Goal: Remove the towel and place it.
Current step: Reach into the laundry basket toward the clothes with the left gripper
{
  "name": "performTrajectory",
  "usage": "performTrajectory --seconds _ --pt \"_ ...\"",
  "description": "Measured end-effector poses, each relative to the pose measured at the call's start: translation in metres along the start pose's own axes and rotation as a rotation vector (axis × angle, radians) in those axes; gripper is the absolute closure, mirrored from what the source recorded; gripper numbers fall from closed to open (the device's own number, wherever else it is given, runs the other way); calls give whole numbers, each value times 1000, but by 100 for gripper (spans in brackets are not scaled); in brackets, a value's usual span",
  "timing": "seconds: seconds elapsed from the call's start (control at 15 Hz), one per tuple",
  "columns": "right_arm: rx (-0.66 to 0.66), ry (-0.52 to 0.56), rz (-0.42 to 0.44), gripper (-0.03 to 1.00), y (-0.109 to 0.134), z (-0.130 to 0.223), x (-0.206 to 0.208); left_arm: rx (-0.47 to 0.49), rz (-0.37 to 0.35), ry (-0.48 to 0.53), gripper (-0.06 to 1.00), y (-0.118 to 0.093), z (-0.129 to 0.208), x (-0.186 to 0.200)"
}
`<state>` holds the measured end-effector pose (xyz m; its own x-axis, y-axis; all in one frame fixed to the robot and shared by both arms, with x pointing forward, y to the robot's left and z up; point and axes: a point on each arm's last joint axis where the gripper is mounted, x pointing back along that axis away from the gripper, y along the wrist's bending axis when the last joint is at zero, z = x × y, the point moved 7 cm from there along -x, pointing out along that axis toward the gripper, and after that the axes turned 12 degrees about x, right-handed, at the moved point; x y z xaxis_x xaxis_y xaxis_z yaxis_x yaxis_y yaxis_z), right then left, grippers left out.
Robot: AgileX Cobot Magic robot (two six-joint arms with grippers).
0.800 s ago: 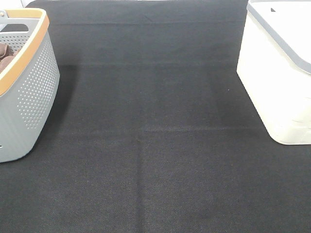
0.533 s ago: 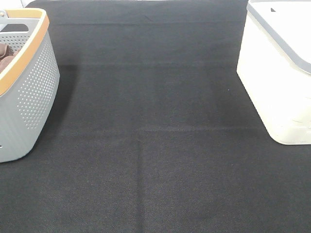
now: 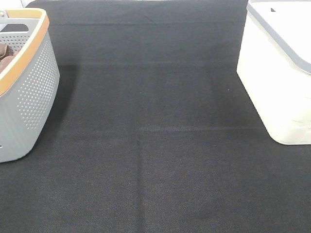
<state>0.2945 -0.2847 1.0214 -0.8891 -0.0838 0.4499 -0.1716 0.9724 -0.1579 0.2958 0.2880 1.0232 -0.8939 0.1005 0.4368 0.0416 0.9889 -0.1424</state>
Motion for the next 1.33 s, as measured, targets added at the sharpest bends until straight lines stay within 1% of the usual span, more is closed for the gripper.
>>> performTrajectory --seconds 1.33 --pt "0 0 0 25 0 0 0 0 0 0 14 0 0 0"
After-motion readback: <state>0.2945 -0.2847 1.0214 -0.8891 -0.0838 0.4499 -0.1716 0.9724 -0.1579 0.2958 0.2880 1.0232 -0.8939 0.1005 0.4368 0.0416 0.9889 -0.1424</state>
